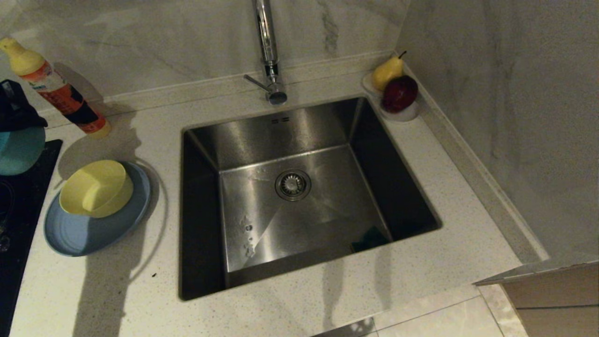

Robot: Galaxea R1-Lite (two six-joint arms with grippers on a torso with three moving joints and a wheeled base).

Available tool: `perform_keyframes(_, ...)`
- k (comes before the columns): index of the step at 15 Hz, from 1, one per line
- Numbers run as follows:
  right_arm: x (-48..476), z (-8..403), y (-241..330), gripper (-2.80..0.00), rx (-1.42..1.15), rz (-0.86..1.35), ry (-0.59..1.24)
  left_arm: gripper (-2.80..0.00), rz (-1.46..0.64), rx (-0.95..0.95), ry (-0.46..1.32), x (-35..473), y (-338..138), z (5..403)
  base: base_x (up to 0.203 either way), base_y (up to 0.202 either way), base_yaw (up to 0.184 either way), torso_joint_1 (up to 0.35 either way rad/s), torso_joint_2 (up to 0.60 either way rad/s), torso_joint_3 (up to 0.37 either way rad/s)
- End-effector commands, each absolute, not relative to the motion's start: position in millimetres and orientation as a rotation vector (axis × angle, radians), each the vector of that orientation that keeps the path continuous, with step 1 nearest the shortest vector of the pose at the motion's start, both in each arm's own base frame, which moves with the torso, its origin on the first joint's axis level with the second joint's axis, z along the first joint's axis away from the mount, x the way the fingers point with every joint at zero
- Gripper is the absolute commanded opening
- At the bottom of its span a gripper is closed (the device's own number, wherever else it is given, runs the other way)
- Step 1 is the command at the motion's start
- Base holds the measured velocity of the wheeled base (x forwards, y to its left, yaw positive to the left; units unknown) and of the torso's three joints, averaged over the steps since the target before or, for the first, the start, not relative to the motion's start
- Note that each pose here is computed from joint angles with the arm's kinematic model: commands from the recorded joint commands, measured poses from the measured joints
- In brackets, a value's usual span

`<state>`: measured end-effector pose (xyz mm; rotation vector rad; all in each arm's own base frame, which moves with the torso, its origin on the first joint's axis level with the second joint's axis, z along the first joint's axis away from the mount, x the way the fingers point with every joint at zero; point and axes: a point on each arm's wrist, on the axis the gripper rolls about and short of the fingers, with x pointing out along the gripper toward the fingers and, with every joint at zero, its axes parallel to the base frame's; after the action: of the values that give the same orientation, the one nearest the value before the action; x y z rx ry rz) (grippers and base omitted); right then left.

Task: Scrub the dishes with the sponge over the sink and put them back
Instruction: Place the bowl on the bowl

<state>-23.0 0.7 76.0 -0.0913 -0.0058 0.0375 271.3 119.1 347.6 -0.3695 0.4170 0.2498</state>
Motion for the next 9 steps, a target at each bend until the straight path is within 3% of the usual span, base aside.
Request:
perform_keyframes(1, -23, 76, 1, -2.80, -0.092, 0.038, -0.006, -2.80, 0.209, -0.341, 0.474, 267, 104, 337, 0.000, 0.000, 0.000, 0.000, 0.00, 0.000)
perform_keyframes(5, -23, 76, 1, -2.80, -0.092, 0.038, -0.006, -2.80, 0.160, -0.295, 0.613, 280, 81, 302, 0.000, 0.000, 0.000, 0.000, 0.00, 0.000)
perform_keyframes(9, -23, 76, 1, -2.80, -0.092, 0.038, -0.006, -2.80, 0.120, -0.277, 0.599, 293, 61, 292, 0.000, 0.000, 0.000, 0.000, 0.00, 0.000)
